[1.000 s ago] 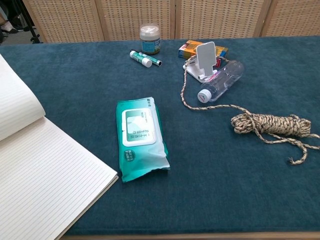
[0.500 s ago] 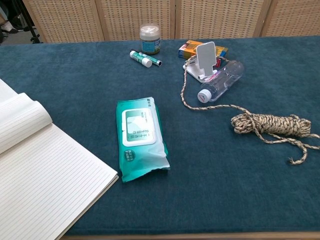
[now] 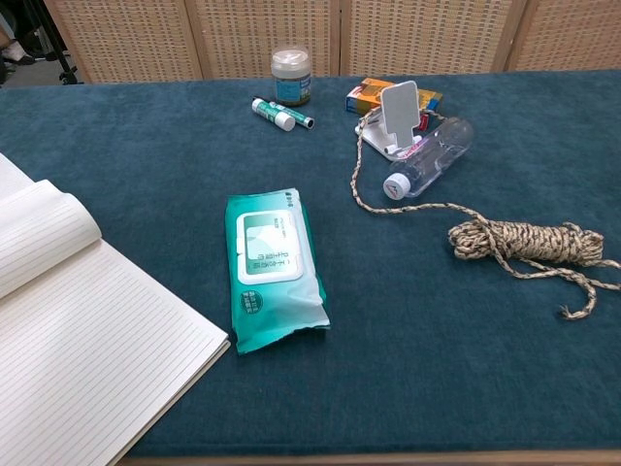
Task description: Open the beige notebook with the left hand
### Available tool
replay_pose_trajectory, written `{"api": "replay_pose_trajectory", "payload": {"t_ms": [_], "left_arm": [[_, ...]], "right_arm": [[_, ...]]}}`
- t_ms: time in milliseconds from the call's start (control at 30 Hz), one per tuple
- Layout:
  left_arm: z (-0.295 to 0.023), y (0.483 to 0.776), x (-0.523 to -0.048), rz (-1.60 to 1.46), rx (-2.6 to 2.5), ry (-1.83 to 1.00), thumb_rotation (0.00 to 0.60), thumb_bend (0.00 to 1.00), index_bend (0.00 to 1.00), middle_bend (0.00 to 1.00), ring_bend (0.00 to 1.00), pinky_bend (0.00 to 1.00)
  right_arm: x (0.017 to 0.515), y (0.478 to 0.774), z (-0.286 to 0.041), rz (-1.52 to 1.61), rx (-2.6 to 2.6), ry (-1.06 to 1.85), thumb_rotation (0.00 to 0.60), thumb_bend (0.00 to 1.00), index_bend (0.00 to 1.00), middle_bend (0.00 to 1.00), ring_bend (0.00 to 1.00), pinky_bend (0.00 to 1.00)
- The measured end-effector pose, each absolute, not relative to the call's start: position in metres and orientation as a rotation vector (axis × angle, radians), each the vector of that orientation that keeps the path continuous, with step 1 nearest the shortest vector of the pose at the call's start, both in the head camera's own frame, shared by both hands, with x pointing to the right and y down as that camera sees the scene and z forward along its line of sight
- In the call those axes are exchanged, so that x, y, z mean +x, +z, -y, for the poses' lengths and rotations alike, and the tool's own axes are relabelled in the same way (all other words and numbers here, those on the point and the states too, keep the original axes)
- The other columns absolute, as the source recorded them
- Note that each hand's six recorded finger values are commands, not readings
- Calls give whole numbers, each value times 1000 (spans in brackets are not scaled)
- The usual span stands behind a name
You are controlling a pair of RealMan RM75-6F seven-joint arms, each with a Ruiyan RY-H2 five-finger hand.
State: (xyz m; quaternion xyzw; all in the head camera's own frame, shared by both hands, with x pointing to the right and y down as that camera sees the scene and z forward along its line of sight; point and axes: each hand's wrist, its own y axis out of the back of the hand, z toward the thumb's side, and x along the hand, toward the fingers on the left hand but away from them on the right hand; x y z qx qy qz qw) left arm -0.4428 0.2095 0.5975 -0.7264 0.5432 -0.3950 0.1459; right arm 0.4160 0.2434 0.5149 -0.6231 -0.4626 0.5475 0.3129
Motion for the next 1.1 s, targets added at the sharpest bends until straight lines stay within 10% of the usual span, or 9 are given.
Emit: {"api": "replay_pose_trajectory", "payload": {"t_ms": [433, 1100], "left_arm": [[-252, 640, -374, -1047, -2338, -1227, 600, 420, 0, 0, 0, 0], [-264, 674, -380, -1039, -2476, -1337, 600, 453, 0, 0, 0, 0]], "right_arm": [[417, 514, -243, 1225, -1646, 1443, 600, 0, 0, 0, 0, 0], [417, 515, -243, 1219, -1647, 1445, 600, 0, 0, 0, 0, 0]]}}
